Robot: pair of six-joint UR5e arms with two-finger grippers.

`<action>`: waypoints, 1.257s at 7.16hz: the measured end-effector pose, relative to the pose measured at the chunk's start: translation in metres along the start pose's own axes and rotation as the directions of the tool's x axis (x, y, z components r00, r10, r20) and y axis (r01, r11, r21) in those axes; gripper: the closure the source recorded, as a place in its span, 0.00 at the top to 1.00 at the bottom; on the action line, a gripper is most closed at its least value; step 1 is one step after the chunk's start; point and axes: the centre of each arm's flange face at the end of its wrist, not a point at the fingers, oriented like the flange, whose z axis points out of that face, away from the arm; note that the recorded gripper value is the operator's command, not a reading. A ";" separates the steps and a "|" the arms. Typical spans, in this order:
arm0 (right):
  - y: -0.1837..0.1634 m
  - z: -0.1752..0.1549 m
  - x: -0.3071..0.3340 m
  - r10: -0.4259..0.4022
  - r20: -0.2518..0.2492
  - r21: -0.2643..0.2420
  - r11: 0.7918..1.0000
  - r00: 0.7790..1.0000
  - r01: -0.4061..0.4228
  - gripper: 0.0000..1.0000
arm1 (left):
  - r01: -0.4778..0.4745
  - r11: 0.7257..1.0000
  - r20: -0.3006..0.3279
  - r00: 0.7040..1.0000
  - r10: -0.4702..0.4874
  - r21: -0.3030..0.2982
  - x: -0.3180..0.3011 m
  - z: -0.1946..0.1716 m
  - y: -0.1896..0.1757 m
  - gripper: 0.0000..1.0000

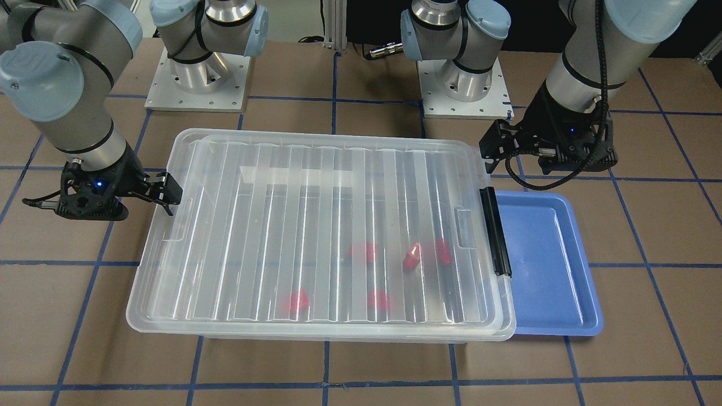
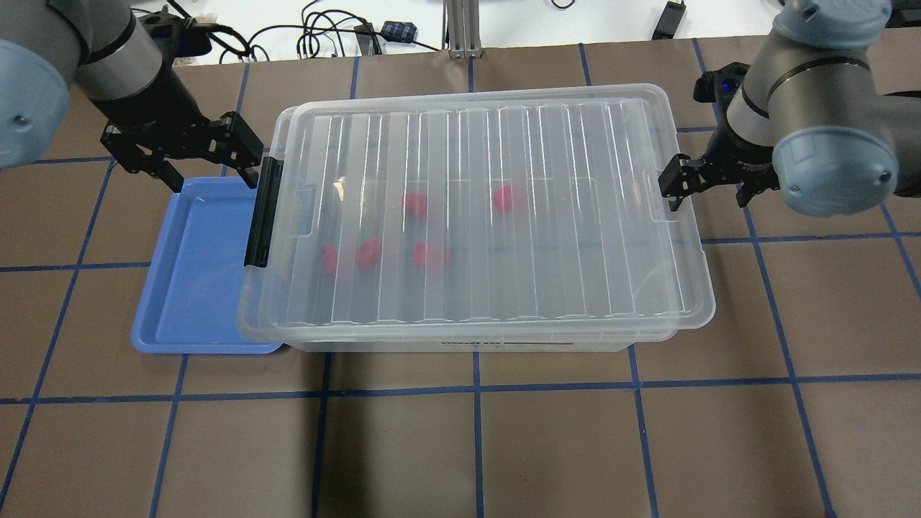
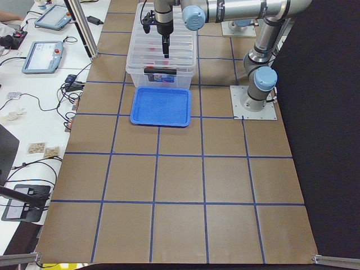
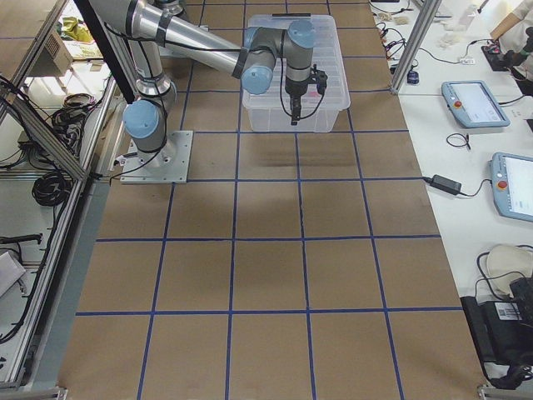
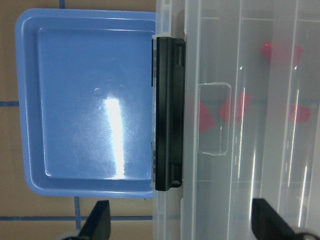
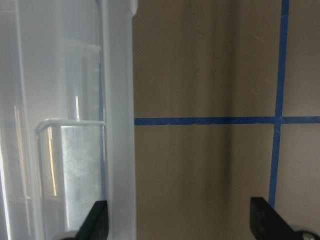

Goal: Place red block in blue tray from box

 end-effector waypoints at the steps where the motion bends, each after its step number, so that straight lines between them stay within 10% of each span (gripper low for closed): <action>1: -0.001 0.000 0.010 -0.004 0.000 -0.001 1.000 1.000 0.004 1.00 | -0.001 1.000 0.002 1.000 0.001 -0.004 -0.001 0.002 -0.001 1.00; 5: -0.003 0.000 0.048 -0.033 -0.003 0.008 0.999 0.999 0.033 1.00 | -0.031 0.999 -0.005 1.000 0.031 -0.031 -0.002 0.017 -0.009 1.00; 9: -0.002 0.001 0.087 -0.056 -0.008 0.014 0.998 0.998 0.056 1.00 | -0.285 0.958 -0.020 0.959 0.284 -0.044 0.003 0.026 -0.014 1.00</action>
